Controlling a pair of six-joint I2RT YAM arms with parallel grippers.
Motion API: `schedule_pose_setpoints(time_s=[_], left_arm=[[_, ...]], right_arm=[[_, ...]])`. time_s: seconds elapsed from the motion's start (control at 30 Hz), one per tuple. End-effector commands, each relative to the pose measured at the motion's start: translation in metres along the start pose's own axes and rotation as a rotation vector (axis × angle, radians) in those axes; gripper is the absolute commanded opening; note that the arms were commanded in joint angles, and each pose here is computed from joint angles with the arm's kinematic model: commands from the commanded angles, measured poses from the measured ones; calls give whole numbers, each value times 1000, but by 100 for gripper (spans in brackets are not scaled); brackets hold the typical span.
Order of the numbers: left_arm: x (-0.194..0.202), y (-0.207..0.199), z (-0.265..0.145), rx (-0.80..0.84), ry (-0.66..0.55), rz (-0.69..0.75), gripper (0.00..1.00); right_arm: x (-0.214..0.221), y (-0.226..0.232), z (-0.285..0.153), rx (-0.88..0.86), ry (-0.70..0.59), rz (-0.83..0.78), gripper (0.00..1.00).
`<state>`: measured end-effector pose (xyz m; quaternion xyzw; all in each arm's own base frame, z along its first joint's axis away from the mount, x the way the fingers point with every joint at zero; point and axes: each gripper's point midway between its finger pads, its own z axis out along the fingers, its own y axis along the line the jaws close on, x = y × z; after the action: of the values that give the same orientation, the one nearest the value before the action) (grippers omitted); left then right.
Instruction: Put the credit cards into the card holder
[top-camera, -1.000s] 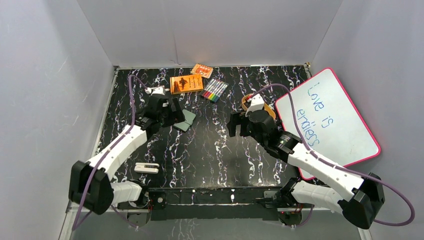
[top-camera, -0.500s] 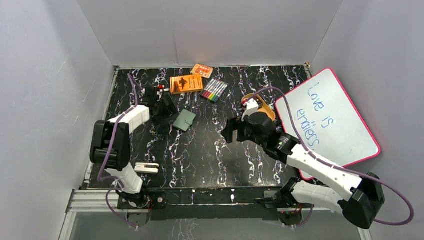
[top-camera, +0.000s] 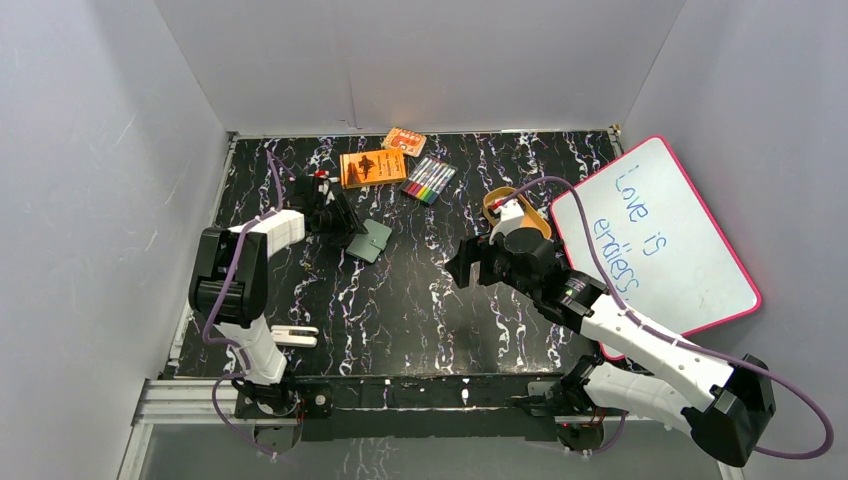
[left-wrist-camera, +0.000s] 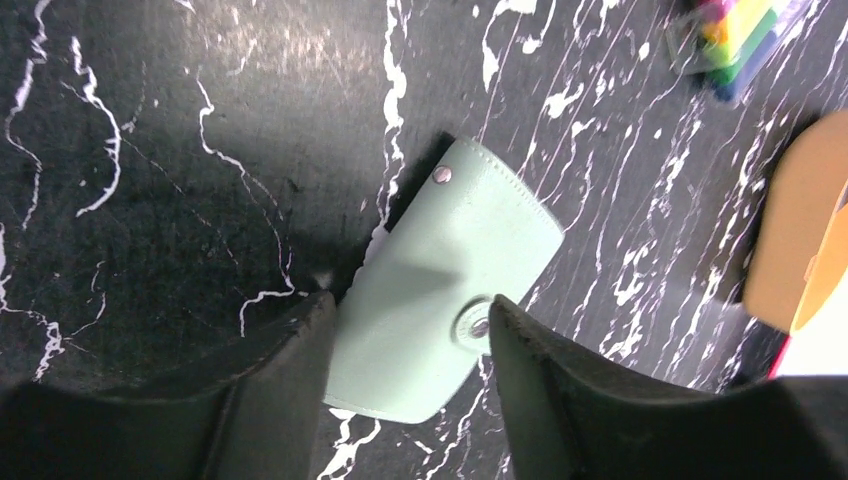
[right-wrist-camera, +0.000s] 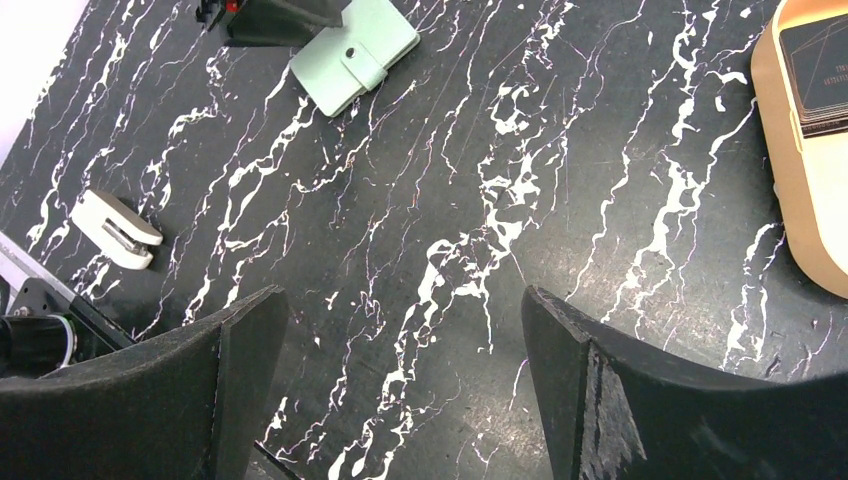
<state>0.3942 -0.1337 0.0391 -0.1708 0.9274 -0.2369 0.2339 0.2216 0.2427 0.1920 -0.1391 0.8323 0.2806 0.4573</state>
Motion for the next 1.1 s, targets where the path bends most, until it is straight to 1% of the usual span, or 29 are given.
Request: schedule_pose_setpoints(time_s=[0.0, 0.07, 0.33, 0.43, 0.63, 0.67, 0.73, 0.83, 0.87, 0.97, 1.07], left_arm=[[22, -6, -12, 59, 60, 6, 49], [35, -2, -15, 52, 83, 4, 42], [81, 2, -27, 40, 129, 14, 23], [97, 1, -29, 36, 141, 35, 19], [108, -3, -32, 47, 141, 43, 15], [108, -3, -34, 47, 136, 41, 16], [105, -3, -40, 37, 111, 33, 25], [98, -3, -52, 19, 65, 21, 46], [97, -3, -56, 16, 53, 21, 51], [89, -3, -67, -5, 5, 17, 59], [76, 2, -73, -35, -53, -9, 63]], right_arm=[[-17, 4, -3, -10, -57, 12, 94], [-16, 4, -3, -10, -54, 14, 94], [-3, 10, -1, -46, -6, 37, 91], [10, 15, 4, -75, 39, 62, 88], [26, 33, 30, -140, 106, 134, 85], [25, 40, 35, -170, 113, 145, 85], [26, 43, 49, -167, 133, 165, 84], [25, 41, 71, -124, 150, 180, 83], [24, 41, 78, -119, 152, 184, 83], [19, 41, 98, -104, 157, 200, 81], [19, 37, 121, -98, 162, 221, 79]])
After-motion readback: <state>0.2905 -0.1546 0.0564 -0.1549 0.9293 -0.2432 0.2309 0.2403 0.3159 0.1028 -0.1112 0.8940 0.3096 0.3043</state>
